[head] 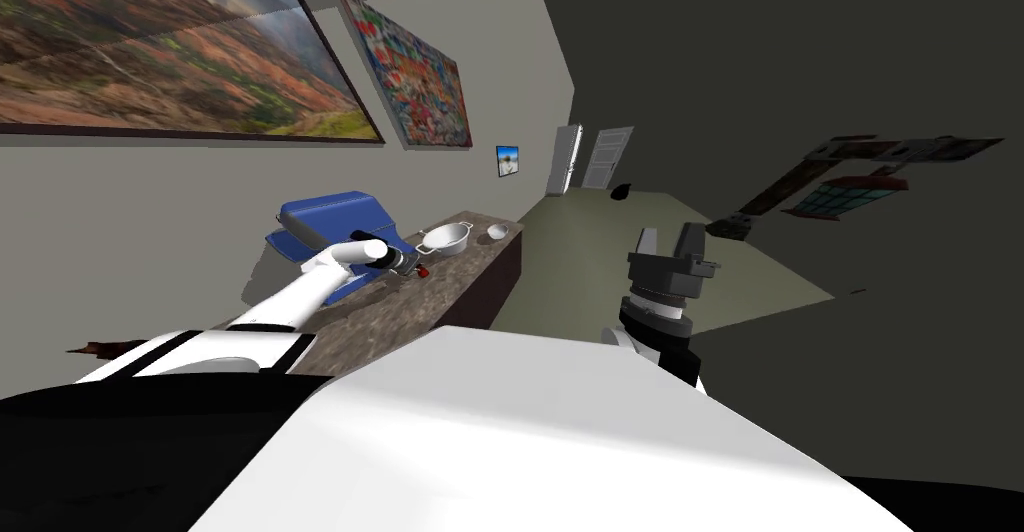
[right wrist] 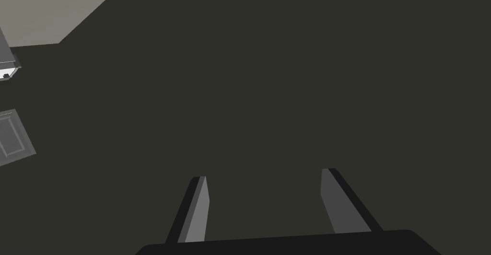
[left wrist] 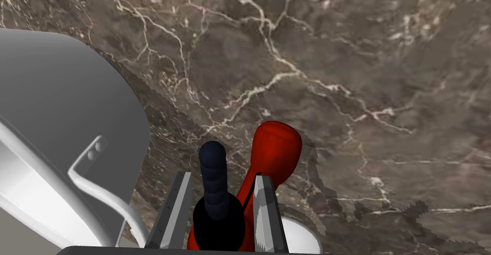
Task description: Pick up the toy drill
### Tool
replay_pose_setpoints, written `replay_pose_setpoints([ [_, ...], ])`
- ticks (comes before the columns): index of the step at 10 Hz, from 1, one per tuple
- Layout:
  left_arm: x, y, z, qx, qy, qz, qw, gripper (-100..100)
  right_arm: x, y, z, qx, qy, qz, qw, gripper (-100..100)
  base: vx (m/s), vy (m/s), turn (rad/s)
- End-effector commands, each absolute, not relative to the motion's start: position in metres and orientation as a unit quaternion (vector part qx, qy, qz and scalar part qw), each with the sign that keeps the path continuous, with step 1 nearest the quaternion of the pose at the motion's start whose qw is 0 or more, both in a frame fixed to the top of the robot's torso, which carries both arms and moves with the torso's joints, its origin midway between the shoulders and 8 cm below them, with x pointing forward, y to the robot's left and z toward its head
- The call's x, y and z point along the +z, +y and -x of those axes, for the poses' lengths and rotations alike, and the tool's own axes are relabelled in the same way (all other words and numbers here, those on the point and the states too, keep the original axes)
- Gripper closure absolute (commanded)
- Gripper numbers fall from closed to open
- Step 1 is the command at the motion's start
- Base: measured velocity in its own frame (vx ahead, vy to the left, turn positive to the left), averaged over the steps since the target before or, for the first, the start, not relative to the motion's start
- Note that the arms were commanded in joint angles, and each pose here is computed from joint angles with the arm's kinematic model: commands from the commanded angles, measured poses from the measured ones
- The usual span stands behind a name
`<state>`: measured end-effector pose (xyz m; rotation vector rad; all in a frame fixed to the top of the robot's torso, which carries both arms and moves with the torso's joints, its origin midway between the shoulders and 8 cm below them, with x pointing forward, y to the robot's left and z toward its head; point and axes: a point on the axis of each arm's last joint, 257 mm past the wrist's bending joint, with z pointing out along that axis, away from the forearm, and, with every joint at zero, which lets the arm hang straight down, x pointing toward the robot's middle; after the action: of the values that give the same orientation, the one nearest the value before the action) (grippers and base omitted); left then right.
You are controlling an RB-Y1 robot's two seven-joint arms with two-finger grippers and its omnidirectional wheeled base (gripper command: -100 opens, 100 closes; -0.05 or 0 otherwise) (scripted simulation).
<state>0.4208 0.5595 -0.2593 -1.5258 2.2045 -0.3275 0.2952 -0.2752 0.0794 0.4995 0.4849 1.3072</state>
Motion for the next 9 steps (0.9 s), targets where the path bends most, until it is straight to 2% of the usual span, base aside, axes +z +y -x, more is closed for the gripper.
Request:
replay_pose_setpoints([
  [1,-0.255,0.557,-0.431,-0.117,0.785,0.566,0.223,100,0.079,-0.275,-0.295,0.595,0.221,-0.228,0.738,0,-0.151,0.162,-0.178],
  [2,-0.256,0.563,-0.430,-0.107,0.786,0.564,0.227,100,0.079,-0.275,-0.295,0.595,0.221,-0.228,0.738,0,-0.085,0.087,0.016],
  [4,-0.257,0.555,-0.443,-0.111,0.770,0.587,0.225,100,0.079,-0.275,-0.295,0.595,0.221,-0.228,0.738,0,-0.179,0.142,-0.241],
  [5,-0.257,0.560,-0.442,-0.101,0.770,0.586,0.229,100,0.079,-0.275,-0.295,0.595,0.221,-0.228,0.738,0,-0.062,0.068,-0.030],
  [7,-0.258,0.551,-0.456,-0.105,0.754,0.608,0.225,100,0.079,-0.275,-0.295,0.595,0.221,-0.228,0.738,0,-0.139,0.152,-0.257],
  [9,-0.266,0.542,-0.462,-0.105,0.740,0.629,0.214,100,0.079,-0.275,-0.295,0.595,0.221,-0.228,0.738,0,-0.118,0.093,-0.144],
])
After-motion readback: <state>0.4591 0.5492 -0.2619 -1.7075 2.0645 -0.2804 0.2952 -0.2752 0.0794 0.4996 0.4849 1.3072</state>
